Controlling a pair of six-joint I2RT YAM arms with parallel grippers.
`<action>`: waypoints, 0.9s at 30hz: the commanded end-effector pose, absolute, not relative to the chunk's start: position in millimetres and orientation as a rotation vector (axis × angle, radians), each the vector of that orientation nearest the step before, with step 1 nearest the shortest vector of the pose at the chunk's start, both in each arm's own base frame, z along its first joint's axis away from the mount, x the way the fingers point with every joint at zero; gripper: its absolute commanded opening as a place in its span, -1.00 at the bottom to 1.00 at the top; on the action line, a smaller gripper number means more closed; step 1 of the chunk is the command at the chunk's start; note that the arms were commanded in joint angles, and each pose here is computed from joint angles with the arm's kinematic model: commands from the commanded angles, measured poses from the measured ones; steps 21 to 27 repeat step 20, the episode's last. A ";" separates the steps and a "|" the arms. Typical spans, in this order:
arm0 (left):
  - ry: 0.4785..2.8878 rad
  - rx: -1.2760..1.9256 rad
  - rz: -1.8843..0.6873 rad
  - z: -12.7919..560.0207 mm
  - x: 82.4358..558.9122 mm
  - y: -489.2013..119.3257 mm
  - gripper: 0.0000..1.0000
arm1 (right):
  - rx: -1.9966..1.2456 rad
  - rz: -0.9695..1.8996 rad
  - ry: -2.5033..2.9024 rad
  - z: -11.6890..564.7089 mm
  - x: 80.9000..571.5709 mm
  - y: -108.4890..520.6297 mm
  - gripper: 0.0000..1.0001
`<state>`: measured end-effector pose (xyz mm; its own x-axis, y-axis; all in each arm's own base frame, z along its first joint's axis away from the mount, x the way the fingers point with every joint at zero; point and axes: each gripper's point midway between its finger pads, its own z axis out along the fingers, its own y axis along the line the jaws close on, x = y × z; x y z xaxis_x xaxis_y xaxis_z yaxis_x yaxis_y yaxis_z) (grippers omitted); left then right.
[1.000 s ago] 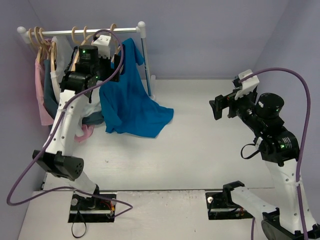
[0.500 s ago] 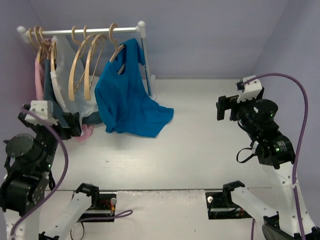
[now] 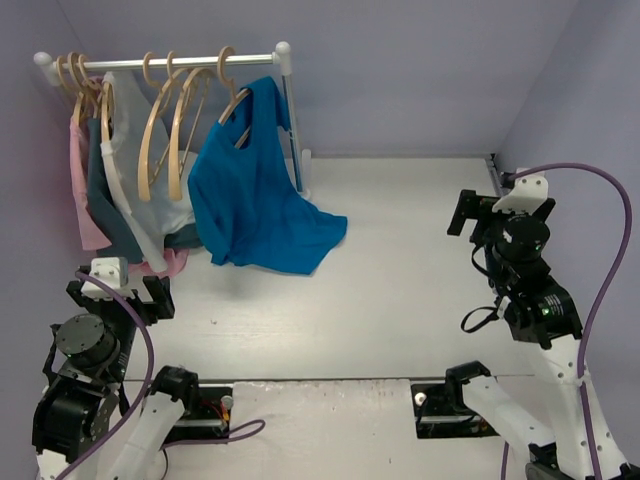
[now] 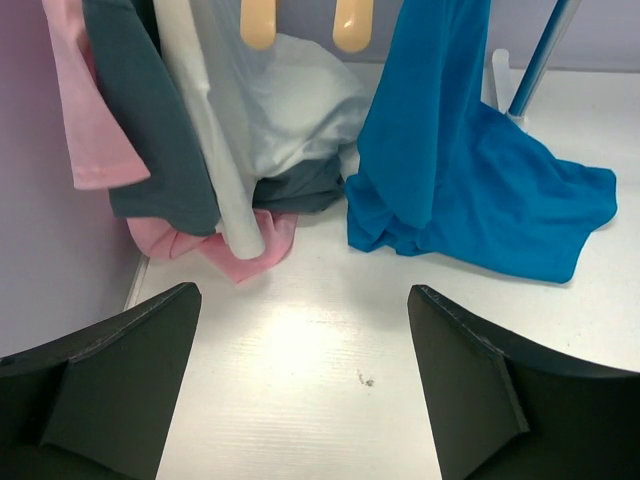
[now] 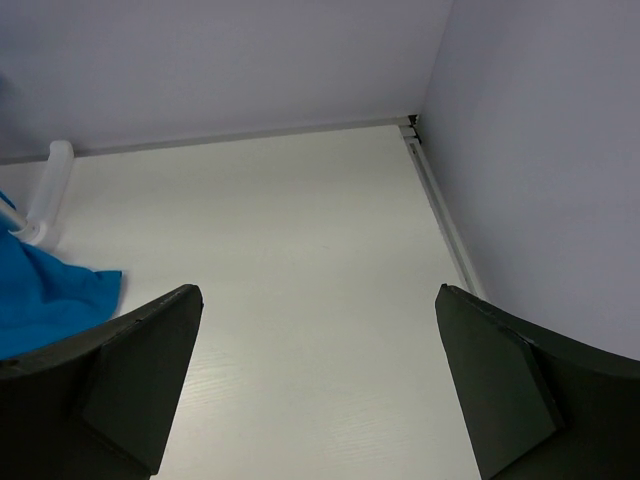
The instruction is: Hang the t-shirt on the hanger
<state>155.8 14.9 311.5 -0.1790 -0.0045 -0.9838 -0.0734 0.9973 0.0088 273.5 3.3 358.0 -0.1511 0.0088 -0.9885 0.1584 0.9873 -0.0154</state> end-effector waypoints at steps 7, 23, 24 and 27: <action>1.733 -0.093 0.068 305.5 158.1 18.0 0.60 | 0.200 -0.099 1.614 378.7 286.9 4.0 1.00; 1.733 -0.099 0.071 303.7 157.1 19.1 0.60 | 0.185 -0.086 1.609 381.4 292.8 8.5 1.00; 1.733 -0.099 0.071 303.7 157.1 19.1 0.60 | 0.185 -0.086 1.609 381.4 292.8 8.5 1.00; 1.733 -0.099 0.071 303.7 157.1 19.1 0.60 | 0.185 -0.086 1.609 381.4 292.8 8.5 1.00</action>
